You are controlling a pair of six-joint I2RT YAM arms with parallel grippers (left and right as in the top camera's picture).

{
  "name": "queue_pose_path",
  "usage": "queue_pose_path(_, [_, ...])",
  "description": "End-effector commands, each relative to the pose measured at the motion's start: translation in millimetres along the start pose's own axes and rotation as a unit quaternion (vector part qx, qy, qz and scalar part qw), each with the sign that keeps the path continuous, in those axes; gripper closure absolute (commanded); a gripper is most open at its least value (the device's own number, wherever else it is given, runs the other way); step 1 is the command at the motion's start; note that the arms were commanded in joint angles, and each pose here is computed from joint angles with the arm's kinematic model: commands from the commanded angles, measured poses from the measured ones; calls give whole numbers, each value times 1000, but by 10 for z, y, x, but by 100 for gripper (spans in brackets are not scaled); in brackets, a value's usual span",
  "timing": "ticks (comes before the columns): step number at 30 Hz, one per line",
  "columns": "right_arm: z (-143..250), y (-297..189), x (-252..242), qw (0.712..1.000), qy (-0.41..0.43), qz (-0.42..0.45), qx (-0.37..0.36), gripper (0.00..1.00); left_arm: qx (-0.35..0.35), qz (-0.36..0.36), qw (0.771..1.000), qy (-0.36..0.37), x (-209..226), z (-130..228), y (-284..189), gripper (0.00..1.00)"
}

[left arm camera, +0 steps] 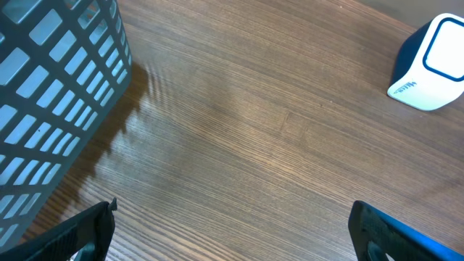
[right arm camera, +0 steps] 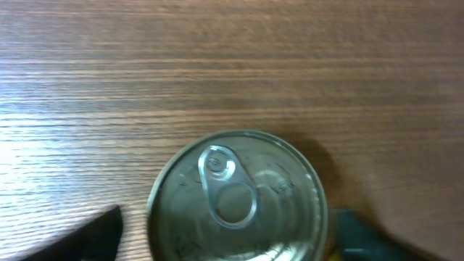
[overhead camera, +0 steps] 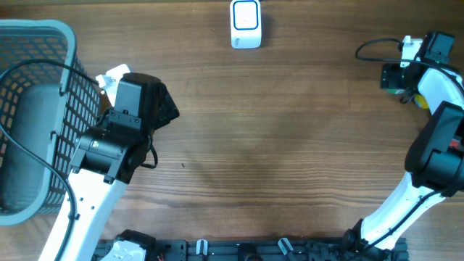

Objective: Scan the item barcode

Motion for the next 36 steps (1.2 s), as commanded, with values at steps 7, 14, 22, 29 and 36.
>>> queue_pose_path(7, [-780,-1005,588,990,-48,-59,-121,0,-21,7,1000,2,-55,-73,-13,0])
queue_pose_path(14, [-824,-3482,856,944,-80,-49,-315,0,-222,19,975,16,29,-481,-881,0])
queue_pose_path(22, [665,-5409,962,876,-87,-63,-471,0,-310,85,947,-7,554,-238,-1552,0])
queue_pose_path(29, [2193,-5957,918,823,-54,-60,-562,0,-311,96,945,-17,713,-187,-1607,0])
queue_pose_path(36, [2429,-5837,947,831,-37,-75,-550,0,-310,94,946,-15,716,-181,-1602,0])
Point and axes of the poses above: each gripper's point midway between its finger pads, its own y axis out along the fingers, its own x axis along the line the jaws close on, z = x × y, the point moved 3 cm from there along -y, back along the fingers
